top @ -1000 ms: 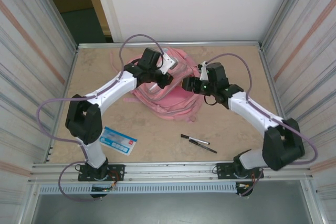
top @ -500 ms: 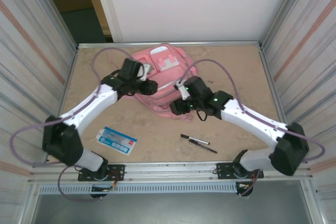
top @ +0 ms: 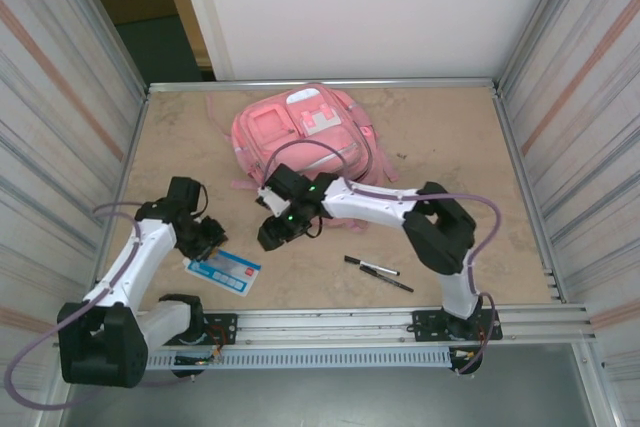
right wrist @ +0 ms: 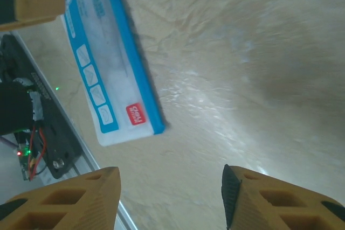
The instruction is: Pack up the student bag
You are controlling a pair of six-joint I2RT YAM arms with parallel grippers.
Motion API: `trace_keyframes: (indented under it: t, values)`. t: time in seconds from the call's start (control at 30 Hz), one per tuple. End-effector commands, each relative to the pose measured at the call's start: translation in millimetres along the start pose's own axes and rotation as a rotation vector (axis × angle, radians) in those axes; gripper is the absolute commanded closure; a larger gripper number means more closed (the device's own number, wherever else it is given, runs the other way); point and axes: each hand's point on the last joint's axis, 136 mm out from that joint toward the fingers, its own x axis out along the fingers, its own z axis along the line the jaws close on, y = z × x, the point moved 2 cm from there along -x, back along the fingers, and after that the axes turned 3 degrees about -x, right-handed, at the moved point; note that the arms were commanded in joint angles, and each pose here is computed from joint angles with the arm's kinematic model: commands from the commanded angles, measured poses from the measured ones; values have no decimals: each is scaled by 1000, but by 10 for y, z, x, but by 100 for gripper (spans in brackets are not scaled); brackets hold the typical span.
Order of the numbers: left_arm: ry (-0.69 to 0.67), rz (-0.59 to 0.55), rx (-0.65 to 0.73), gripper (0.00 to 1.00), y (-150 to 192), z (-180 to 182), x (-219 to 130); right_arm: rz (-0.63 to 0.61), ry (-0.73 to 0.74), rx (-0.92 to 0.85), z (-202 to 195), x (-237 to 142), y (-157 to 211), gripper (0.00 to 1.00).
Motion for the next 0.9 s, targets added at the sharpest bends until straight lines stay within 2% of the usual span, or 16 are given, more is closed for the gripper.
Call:
trace_keyframes:
  t: [0.0, 0.13, 0.23, 0.33, 0.43, 0.63, 0.87]
  values:
    - [-98, 39, -173, 84, 118, 330, 70, 116, -87, 58, 204, 200, 135, 50]
    - [-108, 63, -301, 86, 150, 473, 217, 206, -115, 93, 215, 384, 199, 49]
    - [-83, 79, -316, 87, 144, 446, 340, 241, -112, 119, 153, 501, 253, 49]
    - [-120, 108, -343, 88, 167, 496, 390, 283, -103, 140, 114, 581, 283, 49]
    - [-114, 114, -379, 88, 193, 537, 465, 301, -104, 155, 72, 669, 315, 48]
    - [-73, 162, -435, 90, 316, 548, 542, 329, -237, 170, 219, 770, 294, 49]
    - [-10, 188, -458, 91, 370, 476, 505, 318, -287, 163, 306, 796, 198, 55]
